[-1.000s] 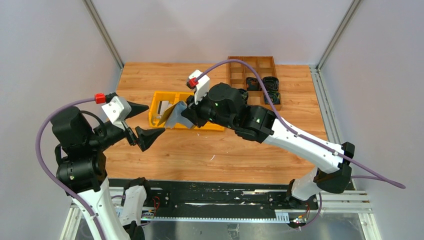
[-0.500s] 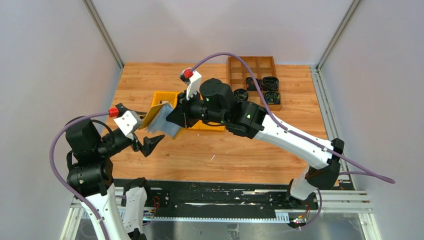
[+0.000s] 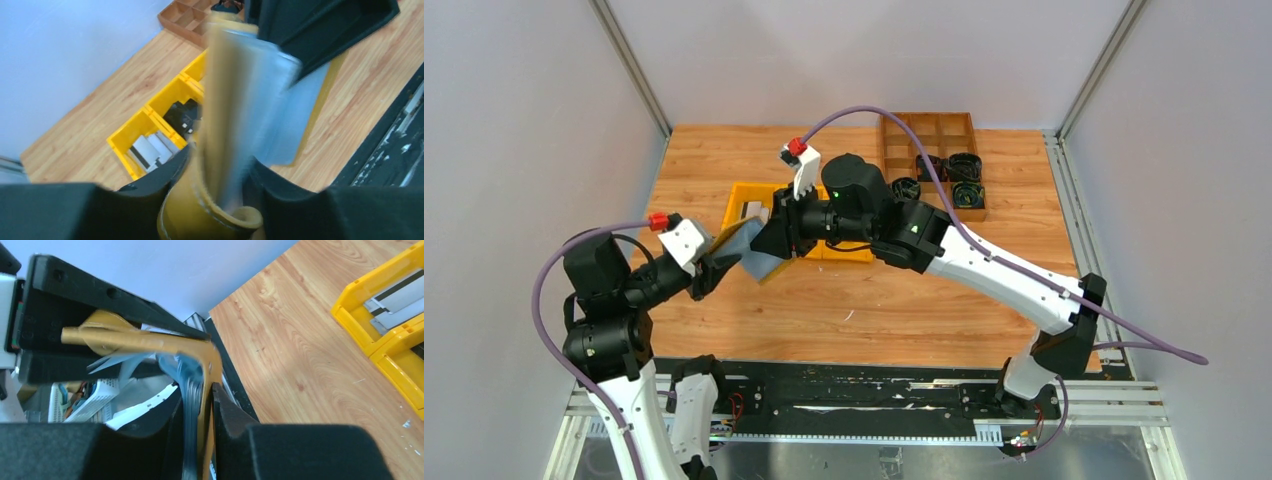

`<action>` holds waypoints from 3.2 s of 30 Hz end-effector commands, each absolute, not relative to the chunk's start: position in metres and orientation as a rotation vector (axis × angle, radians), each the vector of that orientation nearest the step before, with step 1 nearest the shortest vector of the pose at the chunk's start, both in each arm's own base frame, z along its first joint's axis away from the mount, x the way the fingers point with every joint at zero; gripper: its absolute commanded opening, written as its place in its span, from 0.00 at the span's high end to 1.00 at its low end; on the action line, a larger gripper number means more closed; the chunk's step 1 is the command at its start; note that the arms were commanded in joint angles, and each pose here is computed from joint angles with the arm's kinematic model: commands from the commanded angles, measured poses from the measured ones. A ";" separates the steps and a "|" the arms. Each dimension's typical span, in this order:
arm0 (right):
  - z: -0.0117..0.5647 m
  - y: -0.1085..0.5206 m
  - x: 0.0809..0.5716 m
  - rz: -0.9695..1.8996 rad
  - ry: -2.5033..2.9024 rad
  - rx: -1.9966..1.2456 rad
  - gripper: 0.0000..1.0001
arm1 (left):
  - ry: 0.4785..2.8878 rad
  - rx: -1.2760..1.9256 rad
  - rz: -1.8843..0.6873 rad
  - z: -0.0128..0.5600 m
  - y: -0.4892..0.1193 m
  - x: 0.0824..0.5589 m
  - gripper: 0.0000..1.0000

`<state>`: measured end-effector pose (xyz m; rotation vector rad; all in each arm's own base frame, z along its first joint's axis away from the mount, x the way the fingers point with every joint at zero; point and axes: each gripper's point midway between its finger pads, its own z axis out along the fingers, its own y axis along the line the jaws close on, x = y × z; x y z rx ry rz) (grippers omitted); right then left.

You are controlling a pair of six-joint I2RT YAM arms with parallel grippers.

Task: Take the credit cards out of the card holder
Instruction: Remove the credit card from the card holder.

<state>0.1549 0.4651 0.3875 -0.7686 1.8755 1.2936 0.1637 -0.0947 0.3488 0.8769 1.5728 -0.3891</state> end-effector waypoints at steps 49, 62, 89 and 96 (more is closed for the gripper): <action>0.442 0.363 0.099 1.616 1.250 -1.039 0.64 | 1.619 0.661 -1.343 0.427 -0.148 0.116 0.97; 0.449 0.367 0.114 1.568 1.271 -0.964 0.82 | 1.609 0.676 -1.332 0.434 -0.149 0.111 0.98; 0.465 0.390 0.102 1.649 1.202 -0.929 0.91 | 1.619 0.662 -1.349 0.433 -0.152 0.104 1.00; 0.452 0.393 0.125 1.543 1.301 -0.828 0.90 | 1.614 0.668 -1.344 0.435 -0.153 0.099 1.00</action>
